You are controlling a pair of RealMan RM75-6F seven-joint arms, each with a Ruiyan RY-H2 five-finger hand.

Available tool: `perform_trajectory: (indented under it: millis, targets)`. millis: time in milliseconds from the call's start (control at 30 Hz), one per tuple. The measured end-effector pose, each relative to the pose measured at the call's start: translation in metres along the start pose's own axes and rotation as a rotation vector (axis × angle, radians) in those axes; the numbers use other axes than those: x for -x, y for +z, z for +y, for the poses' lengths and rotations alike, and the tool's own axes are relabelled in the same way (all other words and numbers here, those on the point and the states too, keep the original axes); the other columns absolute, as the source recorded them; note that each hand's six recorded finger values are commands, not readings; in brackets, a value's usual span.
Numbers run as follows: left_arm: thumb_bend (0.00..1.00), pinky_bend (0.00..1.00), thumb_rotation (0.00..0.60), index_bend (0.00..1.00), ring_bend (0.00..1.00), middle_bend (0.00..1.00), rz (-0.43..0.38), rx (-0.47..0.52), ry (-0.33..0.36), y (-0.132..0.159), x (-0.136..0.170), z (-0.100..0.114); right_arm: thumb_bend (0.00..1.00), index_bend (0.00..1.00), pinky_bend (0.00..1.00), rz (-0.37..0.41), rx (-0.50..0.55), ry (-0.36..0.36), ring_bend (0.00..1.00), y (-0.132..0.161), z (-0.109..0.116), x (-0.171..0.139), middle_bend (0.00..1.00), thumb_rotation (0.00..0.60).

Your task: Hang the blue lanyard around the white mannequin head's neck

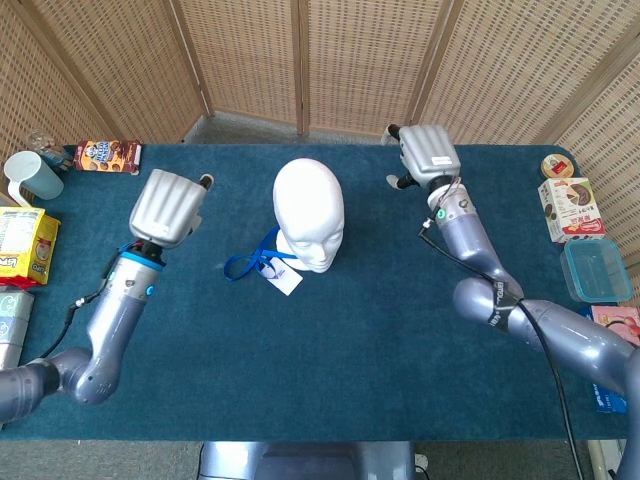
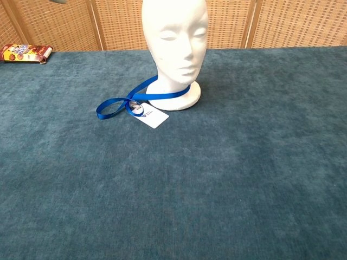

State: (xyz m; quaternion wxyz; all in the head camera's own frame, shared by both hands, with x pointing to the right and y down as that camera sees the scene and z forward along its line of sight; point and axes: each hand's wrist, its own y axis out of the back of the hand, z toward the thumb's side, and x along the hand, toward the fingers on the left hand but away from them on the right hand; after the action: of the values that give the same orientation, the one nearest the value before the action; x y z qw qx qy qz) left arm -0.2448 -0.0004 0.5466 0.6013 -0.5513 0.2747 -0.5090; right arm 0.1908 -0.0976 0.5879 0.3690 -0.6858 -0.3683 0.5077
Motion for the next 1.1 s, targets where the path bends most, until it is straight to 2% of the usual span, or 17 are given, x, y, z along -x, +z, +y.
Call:
perform_trajectory:
  millis: [133, 333, 533, 600, 833, 967, 1100]
  targets:
    - [0.13, 0.99, 0.600, 0.45, 0.84, 0.87, 0.031, 0.038, -0.002, -0.015, 0.017, -0.002, 0.26, 0.34, 1.00, 0.018, 0.021, -0.015, 1.00, -0.001, 0.003, -0.014, 0.92, 0.600]
    - [0.13, 0.92, 0.599, 0.45, 0.80, 0.82, 0.074, 0.101, -0.002, -0.034, 0.045, -0.002, 0.26, 0.34, 1.00, 0.039, 0.062, -0.042, 1.00, -0.008, 0.009, -0.039, 0.87, 0.600]
    - [0.13, 0.83, 0.497, 0.45, 0.74, 0.78, 0.118, 0.156, -0.031, -0.052, 0.081, -0.006, 0.27, 0.35, 1.00, 0.045, 0.101, -0.064, 1.00, -0.021, 0.012, -0.073, 0.82, 0.600]
    - [0.13, 0.80, 0.484, 0.45, 0.72, 0.76, 0.129, 0.170, -0.045, -0.057, 0.093, -0.007, 0.27, 0.35, 1.00, 0.041, 0.113, -0.070, 0.99, -0.027, 0.012, -0.087, 0.81, 0.600]
    - [0.13, 0.74, 0.482, 0.45, 0.68, 0.74, 0.180, 0.232, -0.106, -0.075, 0.139, -0.017, 0.29, 0.35, 1.00, 0.015, 0.114, -0.089, 0.93, -0.047, 0.011, -0.132, 0.75, 0.600]
    - [0.13, 0.69, 0.485, 0.45, 0.65, 0.72, 0.195, 0.286, -0.148, -0.082, 0.167, -0.026, 0.29, 0.35, 0.99, -0.014, 0.089, -0.078, 0.90, -0.059, 0.003, -0.165, 0.71, 0.600]
    - [0.13, 0.65, 0.482, 0.45, 0.62, 0.70, 0.201, 0.299, -0.176, -0.089, 0.202, -0.033, 0.29, 0.35, 0.96, -0.045, 0.069, -0.070, 0.87, -0.072, -0.004, -0.193, 0.69, 0.600]
